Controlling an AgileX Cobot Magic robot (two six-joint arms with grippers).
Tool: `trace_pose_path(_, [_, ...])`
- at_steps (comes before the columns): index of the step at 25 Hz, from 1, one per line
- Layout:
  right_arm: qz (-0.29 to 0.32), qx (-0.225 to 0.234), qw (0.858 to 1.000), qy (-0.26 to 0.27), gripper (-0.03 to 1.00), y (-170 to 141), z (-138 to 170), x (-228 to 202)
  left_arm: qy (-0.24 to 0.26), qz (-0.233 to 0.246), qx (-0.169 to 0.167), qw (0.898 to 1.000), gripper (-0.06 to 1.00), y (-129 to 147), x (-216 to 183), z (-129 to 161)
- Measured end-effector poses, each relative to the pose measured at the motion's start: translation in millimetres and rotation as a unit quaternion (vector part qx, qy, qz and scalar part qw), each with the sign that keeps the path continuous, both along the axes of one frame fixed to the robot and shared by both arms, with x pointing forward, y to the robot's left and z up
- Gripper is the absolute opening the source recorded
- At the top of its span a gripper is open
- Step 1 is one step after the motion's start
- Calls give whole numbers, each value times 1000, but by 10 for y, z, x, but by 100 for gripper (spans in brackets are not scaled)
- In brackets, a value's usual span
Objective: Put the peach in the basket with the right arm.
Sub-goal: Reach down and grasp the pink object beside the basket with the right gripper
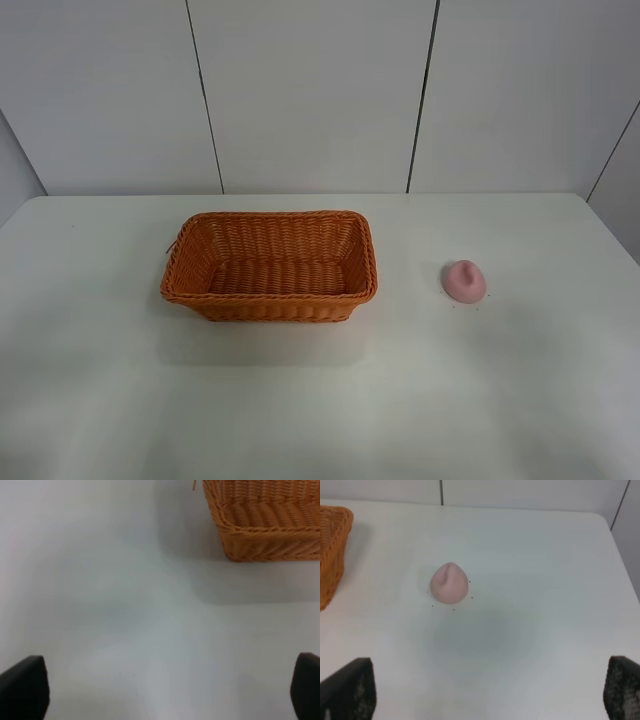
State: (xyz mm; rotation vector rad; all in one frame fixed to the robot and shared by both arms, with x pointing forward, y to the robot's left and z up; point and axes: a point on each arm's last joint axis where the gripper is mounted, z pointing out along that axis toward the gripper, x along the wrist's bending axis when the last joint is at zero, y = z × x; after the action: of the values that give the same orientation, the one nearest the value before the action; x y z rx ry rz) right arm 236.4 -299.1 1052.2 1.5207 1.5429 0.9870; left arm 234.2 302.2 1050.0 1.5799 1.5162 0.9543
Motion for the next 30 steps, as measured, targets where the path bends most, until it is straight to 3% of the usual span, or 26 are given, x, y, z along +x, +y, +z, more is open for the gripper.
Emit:
trace_pose_path(8, [0,0,1000,3,70,0,0,8,0,0,0,1000,99,0,0,0])
trace_pose_path(13, [1,0,995,104,70,14,31,342,0,0,0,1000,99,0,0,0])
trace_pose_path(19, [0,-4,971,239,70,41,207,1214,0,0,0,1000,99,0,0,0])
trace_pose_path(25, [0,-7,935,355,70,76,10,2394,0,0,0,1000,99,0,0,0])
trace_pose_path(30, [-1,-8,919,394,70,103,-222,3288,0,0,0,1000,99,0,0,0])
